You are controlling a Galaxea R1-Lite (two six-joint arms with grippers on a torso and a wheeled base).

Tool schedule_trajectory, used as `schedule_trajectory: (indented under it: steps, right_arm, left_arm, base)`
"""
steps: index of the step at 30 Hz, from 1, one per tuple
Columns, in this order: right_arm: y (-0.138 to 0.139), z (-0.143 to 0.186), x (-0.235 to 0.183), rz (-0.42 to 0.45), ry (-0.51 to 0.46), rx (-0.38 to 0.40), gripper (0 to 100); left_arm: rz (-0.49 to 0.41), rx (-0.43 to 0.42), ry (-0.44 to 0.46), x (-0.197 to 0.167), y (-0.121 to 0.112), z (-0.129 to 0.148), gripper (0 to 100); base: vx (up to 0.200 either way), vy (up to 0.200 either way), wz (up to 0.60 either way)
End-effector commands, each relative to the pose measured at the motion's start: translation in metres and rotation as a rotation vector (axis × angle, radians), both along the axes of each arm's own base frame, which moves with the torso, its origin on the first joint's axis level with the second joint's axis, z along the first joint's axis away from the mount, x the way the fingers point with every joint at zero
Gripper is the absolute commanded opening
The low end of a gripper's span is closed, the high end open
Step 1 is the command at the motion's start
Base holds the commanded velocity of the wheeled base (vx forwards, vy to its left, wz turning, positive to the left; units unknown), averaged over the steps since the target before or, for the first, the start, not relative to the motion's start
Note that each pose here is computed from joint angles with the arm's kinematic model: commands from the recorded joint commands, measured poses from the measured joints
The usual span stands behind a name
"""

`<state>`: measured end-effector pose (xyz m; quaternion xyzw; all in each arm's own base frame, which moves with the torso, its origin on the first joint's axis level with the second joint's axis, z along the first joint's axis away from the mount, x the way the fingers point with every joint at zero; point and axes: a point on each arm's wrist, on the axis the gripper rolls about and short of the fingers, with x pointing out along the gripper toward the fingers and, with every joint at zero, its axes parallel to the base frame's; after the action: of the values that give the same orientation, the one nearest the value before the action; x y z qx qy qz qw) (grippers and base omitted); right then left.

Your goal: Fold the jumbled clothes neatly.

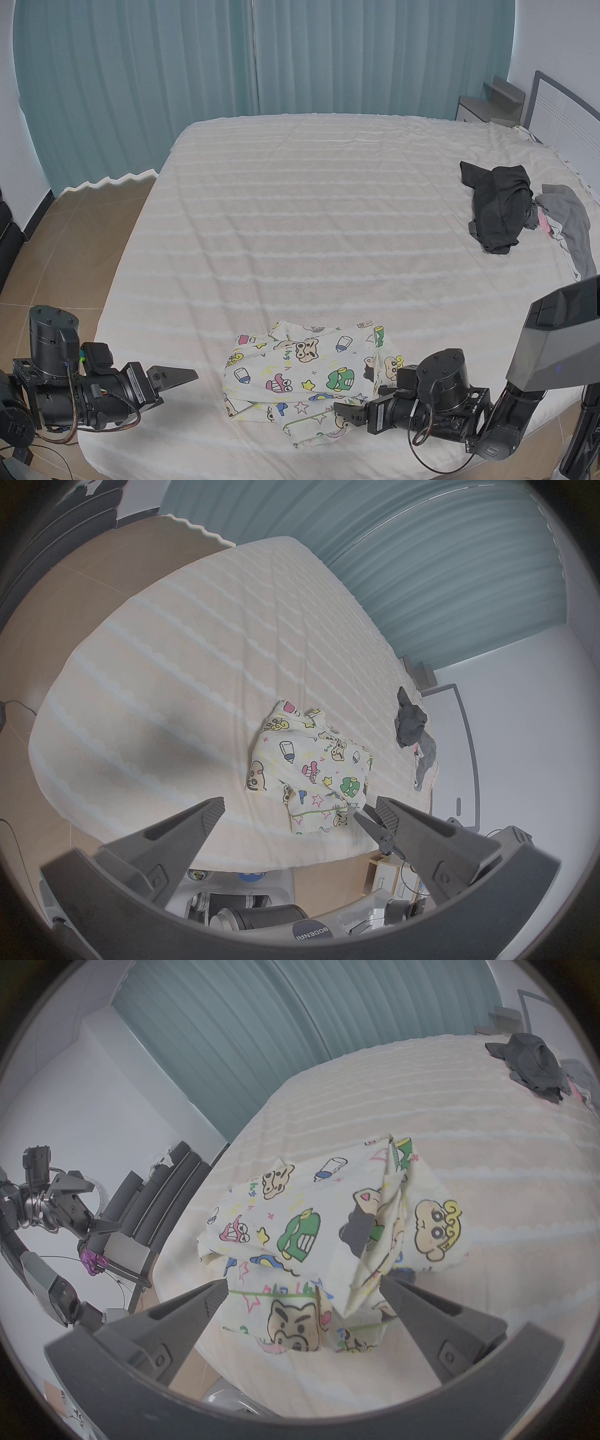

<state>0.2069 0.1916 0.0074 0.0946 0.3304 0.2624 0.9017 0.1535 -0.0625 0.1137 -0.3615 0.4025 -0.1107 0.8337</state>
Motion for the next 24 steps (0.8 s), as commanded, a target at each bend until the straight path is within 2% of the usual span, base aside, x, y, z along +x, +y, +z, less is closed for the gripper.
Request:
schedule_trajectory:
  steps: [1, 6, 12, 17, 24]
  right_arm:
    - [0.005, -0.001, 0.001, 0.014, -0.017, 0.007, 100]
    - [0.01, 0.0, 0.002, 0.051, -0.063, -0.013, 100]
    - [0.009, 0.003, 0.003, 0.048, -0.079, -0.012, 100]
    - [0.008, 0.008, 0.004, 0.019, -0.129, -0.043, 100]
    - [0.01, 0.0, 0.002, 0.032, -0.108, -0.062, 100]
  left_arm:
    - [0.002, 0.002, 0.004, 0.001, 0.0, -0.001, 100]
    - [0.002, 0.003, 0.007, 0.001, 0.0, -0.001, 100]
    - [0.002, 0.003, 0.007, 0.001, 0.0, -0.001, 100]
    - [0.002, 0.003, 0.007, 0.001, 0.0, -0.001, 100]
    - [0.002, 0.003, 0.007, 0.001, 0.0, -0.001, 100]
  base:
    - [0.0, 0.0, 0.0]
    - [0.0, 0.0, 0.0]
    - [0.0, 0.0, 0.0]
    - [0.0, 0.0, 0.0]
    - [0.0, 0.0, 0.0]
